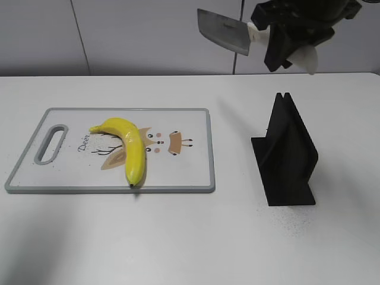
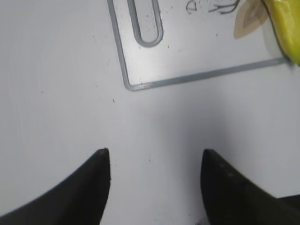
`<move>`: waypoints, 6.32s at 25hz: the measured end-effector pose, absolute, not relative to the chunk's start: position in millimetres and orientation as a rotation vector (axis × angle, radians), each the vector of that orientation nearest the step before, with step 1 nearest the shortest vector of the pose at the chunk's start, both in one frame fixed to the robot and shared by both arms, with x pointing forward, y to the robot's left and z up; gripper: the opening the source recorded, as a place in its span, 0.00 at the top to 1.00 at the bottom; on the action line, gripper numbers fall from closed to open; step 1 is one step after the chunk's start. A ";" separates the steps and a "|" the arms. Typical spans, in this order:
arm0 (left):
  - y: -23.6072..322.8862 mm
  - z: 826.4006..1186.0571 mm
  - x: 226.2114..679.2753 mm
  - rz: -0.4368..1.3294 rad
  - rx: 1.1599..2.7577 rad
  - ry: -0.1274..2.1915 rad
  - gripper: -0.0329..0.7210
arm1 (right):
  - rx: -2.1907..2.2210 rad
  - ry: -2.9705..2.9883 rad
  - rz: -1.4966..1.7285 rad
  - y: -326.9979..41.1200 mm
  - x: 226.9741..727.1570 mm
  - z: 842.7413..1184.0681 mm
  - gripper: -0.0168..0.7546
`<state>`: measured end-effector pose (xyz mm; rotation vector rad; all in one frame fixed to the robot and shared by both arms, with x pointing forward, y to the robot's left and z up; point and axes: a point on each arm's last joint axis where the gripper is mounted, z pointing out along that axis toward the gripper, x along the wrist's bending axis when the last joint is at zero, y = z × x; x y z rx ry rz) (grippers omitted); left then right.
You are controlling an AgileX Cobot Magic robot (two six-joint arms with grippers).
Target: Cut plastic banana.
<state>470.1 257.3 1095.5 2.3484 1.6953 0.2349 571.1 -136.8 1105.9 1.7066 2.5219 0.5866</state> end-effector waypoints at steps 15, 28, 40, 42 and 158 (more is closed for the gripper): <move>280.9 1052.6 330.6 0.319 2.288 1.648 0.21 | 1.929 2.356 0.626 -173.2 491.2 1079.9 0.77; 293.2 1072.1 255.4 0.736 1.923 1.369 0.30 | 1.981 2.304 0.605 -184.1 471.5 1056.7 0.77; 296.0 1049.8 231.3 0.841 1.778 1.261 0.30 | 2.041 2.154 0.639 -187.6 477.7 1056.6 0.77; 296.0 1049.9 231.3 0.840 1.775 1.262 0.30 | 2.051 2.118 0.612 -190.6 478.2 1055.2 0.77; 298.2 1049.9 231.8 0.844 1.742 1.309 0.30 | 1.480 1.637 1.055 -289.8 232.8 1053.2 0.22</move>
